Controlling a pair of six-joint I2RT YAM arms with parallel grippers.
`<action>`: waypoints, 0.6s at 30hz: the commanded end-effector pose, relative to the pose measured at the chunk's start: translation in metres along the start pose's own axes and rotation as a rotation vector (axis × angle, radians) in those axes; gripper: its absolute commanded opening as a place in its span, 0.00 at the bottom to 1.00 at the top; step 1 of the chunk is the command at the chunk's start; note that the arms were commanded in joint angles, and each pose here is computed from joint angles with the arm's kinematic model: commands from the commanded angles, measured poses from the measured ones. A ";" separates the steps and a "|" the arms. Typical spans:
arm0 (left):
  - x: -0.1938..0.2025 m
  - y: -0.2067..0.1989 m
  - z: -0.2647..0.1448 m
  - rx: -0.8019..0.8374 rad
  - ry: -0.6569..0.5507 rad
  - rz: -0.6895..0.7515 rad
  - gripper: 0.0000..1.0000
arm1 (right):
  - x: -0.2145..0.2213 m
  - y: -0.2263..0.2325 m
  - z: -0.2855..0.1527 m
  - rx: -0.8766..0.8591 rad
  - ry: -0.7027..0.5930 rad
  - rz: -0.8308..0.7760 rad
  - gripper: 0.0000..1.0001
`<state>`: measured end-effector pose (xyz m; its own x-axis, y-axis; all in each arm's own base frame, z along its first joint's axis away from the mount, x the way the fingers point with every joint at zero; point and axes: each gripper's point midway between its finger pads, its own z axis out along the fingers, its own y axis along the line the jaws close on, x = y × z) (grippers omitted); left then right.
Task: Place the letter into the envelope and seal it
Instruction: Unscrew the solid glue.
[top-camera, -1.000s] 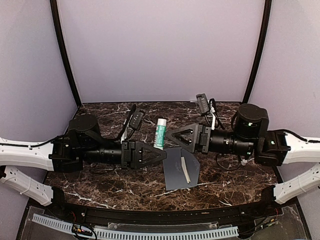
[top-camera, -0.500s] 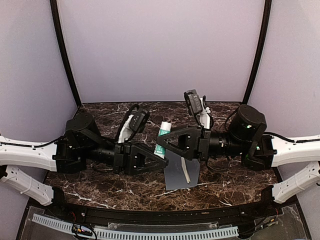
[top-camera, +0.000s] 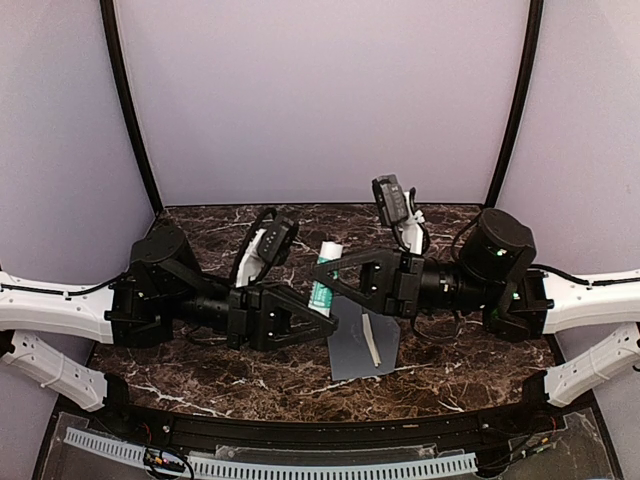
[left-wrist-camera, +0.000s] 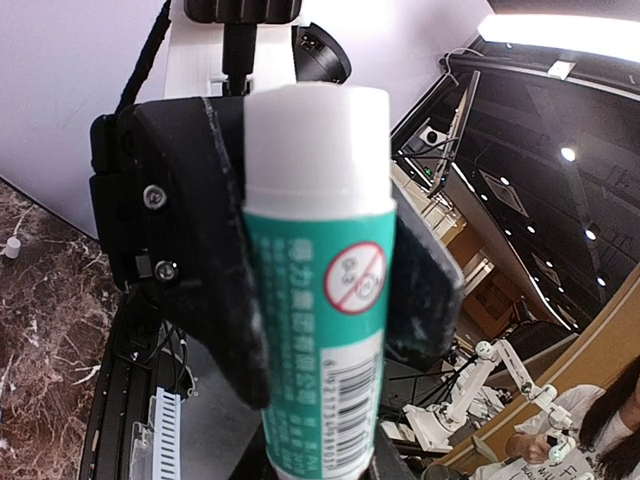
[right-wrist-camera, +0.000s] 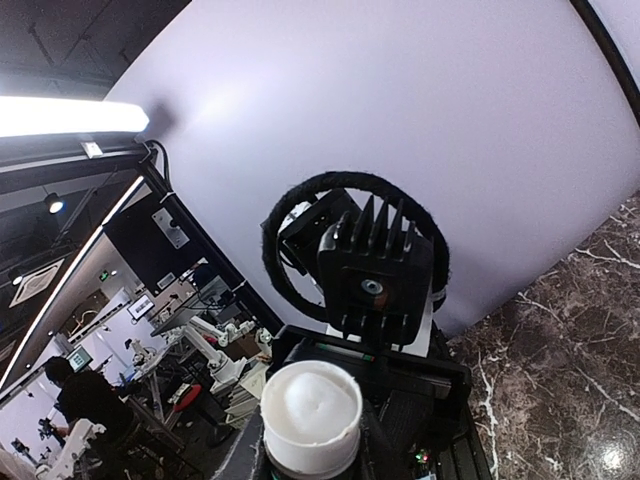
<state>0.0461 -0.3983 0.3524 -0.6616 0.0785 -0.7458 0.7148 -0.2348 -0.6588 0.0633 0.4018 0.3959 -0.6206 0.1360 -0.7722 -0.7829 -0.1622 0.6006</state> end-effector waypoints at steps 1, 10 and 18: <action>-0.010 0.011 -0.007 -0.100 -0.049 0.027 0.00 | -0.009 0.010 -0.001 -0.015 -0.030 -0.014 0.00; -0.018 0.043 -0.023 -0.300 -0.120 0.008 0.00 | 0.001 -0.016 0.003 0.118 0.002 0.000 0.00; -0.020 0.074 -0.034 -0.495 -0.118 0.005 0.00 | 0.013 -0.062 0.010 0.386 0.058 0.037 0.00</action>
<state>0.0874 -0.3919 0.3195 -0.6708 0.0198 -0.7414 0.7402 0.0818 -0.6674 0.1018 0.4133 0.3639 -0.6403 0.1324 -0.7566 -0.7490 0.1105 0.6533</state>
